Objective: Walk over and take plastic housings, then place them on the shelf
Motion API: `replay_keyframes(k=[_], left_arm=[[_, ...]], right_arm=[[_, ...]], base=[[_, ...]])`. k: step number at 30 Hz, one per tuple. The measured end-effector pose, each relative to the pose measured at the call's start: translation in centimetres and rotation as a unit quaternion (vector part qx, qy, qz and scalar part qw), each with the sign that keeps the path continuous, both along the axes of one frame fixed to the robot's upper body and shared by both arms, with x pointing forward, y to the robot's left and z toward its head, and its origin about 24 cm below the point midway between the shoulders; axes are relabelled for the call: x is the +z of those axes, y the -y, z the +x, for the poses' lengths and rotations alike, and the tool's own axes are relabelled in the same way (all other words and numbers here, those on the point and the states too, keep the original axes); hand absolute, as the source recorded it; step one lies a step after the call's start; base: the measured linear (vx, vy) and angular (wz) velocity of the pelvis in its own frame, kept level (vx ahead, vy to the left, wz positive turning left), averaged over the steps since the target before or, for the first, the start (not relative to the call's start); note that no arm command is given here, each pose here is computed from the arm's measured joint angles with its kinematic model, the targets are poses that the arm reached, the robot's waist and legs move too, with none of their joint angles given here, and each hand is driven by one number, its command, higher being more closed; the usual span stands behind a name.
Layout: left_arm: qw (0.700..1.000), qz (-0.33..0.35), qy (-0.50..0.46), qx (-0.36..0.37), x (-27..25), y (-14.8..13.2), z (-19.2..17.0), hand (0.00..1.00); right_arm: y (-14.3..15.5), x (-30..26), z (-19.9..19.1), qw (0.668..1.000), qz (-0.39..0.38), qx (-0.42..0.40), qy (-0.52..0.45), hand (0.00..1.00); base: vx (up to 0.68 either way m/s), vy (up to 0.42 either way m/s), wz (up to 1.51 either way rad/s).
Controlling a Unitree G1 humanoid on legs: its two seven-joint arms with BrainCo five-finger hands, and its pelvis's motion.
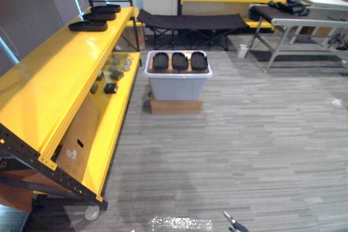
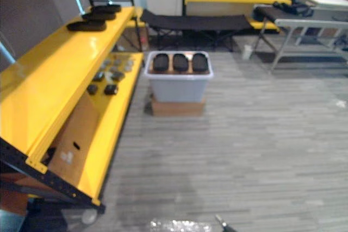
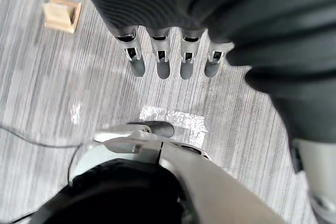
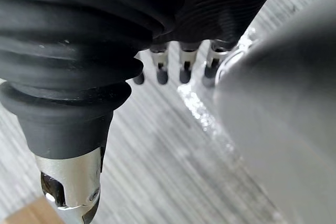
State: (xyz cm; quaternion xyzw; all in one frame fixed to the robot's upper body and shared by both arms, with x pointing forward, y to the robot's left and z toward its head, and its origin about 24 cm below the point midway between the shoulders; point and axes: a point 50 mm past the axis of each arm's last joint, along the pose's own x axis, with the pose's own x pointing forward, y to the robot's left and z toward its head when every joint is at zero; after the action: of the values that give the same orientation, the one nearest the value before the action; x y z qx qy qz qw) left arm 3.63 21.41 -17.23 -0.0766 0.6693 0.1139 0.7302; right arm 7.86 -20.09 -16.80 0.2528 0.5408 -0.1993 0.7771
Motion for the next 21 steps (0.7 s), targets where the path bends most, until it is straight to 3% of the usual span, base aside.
replay_keyframes(k=[3,9,14,19,21], left_arm=[[1.000,-0.002,-0.008,-0.022,-0.1,0.3,-0.1,0.00],[0.999,0.008,-0.011,-0.047,0.1,-0.4,0.6,0.00],[1.000,0.010,0.000,-0.005,0.1,-0.6,0.0,0.00],[0.998,-0.011,0.016,0.059,0.0,0.5,-0.2,0.00],[0.996,-0.021,0.038,0.082,-0.1,1.3,0.7,0.00]], right_arm=[[2.0,0.7,1.4,0.999,-0.031,-0.008,0.035,0.00],[-0.2,0.1,0.6,0.999,0.002,-0.026,0.031,0.00],[-0.4,-0.6,-3.9,0.999,0.001,-0.037,-0.024,0.00],[0.9,-0.3,-3.6,0.999,-0.017,0.017,-0.024,0.00],[1.8,0.1,-1.5,0.998,-0.035,0.057,-0.003,0.00]], base=[[-0.07,0.170,0.04],[-0.15,0.057,0.04],[0.31,-0.065,-0.01],[0.47,-0.257,-0.24],[0.32,-0.264,-0.20]])
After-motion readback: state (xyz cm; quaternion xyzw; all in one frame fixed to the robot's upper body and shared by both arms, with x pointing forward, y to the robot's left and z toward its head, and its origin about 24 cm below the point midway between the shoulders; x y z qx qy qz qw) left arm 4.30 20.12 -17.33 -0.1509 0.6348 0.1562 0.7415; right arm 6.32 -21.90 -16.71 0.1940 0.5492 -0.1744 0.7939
